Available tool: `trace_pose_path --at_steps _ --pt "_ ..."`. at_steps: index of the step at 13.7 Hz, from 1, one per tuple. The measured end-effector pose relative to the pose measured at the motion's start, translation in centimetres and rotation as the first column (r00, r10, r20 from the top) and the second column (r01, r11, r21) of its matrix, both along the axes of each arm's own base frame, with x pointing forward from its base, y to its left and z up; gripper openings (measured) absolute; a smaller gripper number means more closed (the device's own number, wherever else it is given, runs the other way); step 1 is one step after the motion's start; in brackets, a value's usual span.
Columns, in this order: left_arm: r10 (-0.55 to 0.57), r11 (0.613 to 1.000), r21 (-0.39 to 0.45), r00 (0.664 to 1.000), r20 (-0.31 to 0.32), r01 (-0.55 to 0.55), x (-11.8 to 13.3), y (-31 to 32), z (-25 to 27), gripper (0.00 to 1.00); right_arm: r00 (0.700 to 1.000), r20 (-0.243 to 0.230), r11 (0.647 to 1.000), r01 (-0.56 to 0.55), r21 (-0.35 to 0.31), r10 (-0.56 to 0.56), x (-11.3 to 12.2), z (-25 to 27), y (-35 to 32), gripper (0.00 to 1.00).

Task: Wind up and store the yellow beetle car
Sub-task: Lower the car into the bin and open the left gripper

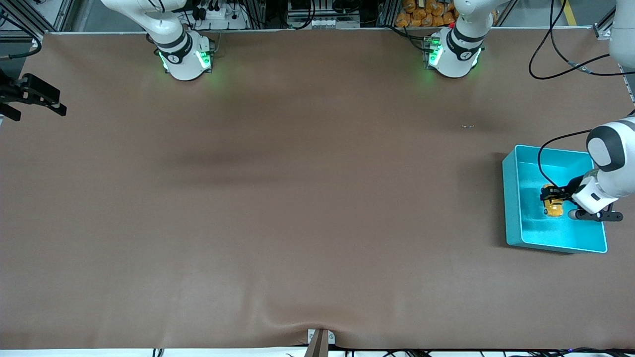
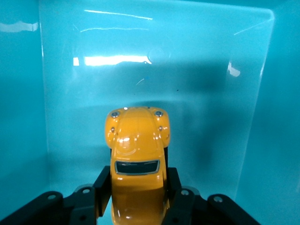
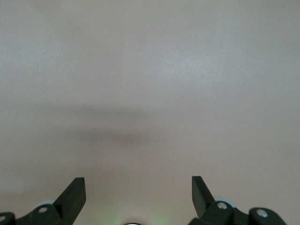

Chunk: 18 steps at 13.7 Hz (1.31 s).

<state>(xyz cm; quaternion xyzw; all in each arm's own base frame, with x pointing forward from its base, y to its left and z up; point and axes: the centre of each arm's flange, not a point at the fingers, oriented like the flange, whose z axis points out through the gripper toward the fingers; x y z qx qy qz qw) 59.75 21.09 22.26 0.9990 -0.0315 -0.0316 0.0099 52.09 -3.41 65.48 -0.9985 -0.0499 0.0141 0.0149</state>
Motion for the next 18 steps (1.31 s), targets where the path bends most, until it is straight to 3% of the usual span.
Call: trace_pose_path --at_steps 10,11,15,18 --pt "0.0 1.0 -0.007 1.0 0.001 0.0 0.0 -0.1 -1.9 0.52 1.0 -0.013 1.0 0.006 0.001 -0.006 -0.2 -0.1 -0.3 1.0" --pt "0.0 1.0 -0.008 1.0 0.0 0.0 0.0 -0.1 -2.0 0.57 1.0 -0.013 1.0 0.006 0.001 -0.006 -0.2 -0.1 -0.3 1.0" --pt "0.0 1.0 -0.006 1.0 0.005 0.0 0.1 -0.1 -1.8 0.96 1.0 -0.013 1.0 0.006 0.001 -0.006 -0.2 -0.1 -0.3 1.0" --pt "-0.001 1.0 0.01 0.999 0.038 0.001 0.6 0.0 0.6 1.0 1.0 -0.013 1.0 0.006 0.001 -0.006 -0.2 -0.1 -0.3 1.0"
